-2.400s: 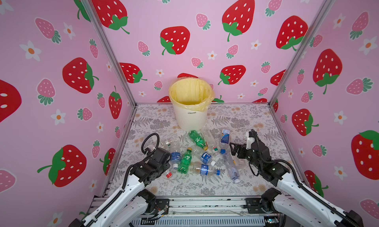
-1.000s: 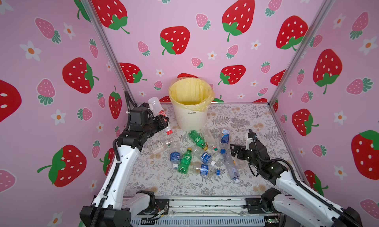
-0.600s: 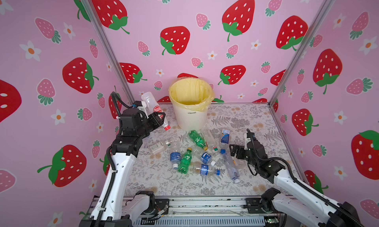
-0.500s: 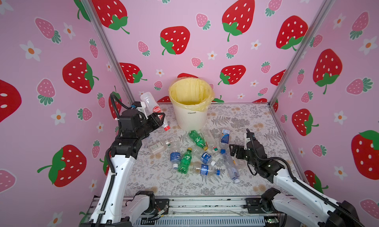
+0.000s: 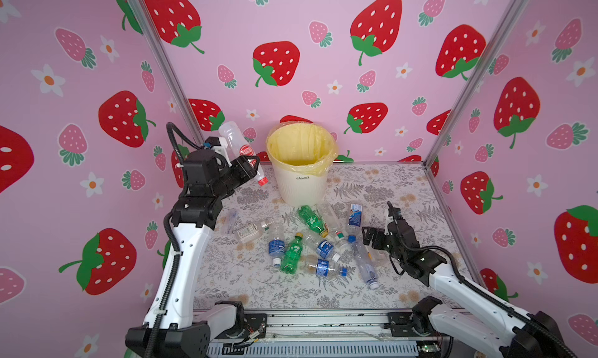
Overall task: Throw the plastic bottles in the bin
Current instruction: 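Carry the red-capped bottle over the bin with the left gripper and release it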
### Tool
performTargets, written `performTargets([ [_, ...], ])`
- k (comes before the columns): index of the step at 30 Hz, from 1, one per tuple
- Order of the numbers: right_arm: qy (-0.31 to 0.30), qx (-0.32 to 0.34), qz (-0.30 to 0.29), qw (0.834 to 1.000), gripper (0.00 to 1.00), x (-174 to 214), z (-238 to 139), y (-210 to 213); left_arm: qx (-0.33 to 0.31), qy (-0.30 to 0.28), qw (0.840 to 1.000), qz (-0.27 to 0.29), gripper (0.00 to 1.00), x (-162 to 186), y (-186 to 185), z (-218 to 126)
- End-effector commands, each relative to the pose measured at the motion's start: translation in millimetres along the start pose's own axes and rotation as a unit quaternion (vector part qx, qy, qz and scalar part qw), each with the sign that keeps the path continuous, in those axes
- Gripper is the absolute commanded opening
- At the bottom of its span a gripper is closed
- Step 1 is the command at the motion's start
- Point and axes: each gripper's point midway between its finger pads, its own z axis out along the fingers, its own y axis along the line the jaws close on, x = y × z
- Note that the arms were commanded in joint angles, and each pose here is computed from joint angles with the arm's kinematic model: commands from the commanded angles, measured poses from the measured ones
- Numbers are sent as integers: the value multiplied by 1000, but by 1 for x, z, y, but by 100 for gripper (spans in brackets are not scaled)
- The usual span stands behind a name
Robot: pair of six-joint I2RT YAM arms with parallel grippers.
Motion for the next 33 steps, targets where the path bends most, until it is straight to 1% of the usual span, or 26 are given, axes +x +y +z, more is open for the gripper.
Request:
performTargets([
  [1, -27, 5, 1, 1000, 99, -20, -3, 2, 20, -12, 999, 32, 52, -25, -32, 22],
  [4, -29, 9, -1, 1000, 99, -22, -2, 1, 15, -1, 998, 63, 52, -30, -50, 65],
  [6, -30, 13, -2, 999, 99, -23, -3, -1, 2, -4, 996, 89, 53, -30, -55, 97],
  [7, -30, 13, -2, 999, 99, -24, -3, -1, -8, -5, 995, 98, 58, -29, -53, 114],
  [9, -31, 14, -1, 999, 99, -25, -5, -2, -41, 0, 994, 102, 75, -30, -43, 141],
  [11, -32, 12, 2, 999, 99, -26, -8, -2, -87, 12, 990, 113, 99, -31, -31, 153],
  [13, -36, 10, 6, 999, 99, -27, -12, -2, -108, 14, 987, 117, 99, -37, -31, 149],
  [17, -50, 7, 12, 999, 99, -30, -22, -4, -83, -2, 989, 122, 99, -47, -48, 128],
  [22, -50, 9, 14, 999, 99, -29, -27, -7, -55, -39, 991, 116, 99, -57, -68, 75],
  [27, -48, 9, 21, 999, 99, -31, -32, -7, -49, -31, 991, 122, 99, -42, -66, 41],
  [33, -35, 23, 14, 999, 99, -31, -33, -9, -74, -8, 988, 133, 99, -12, -39, 15],
])
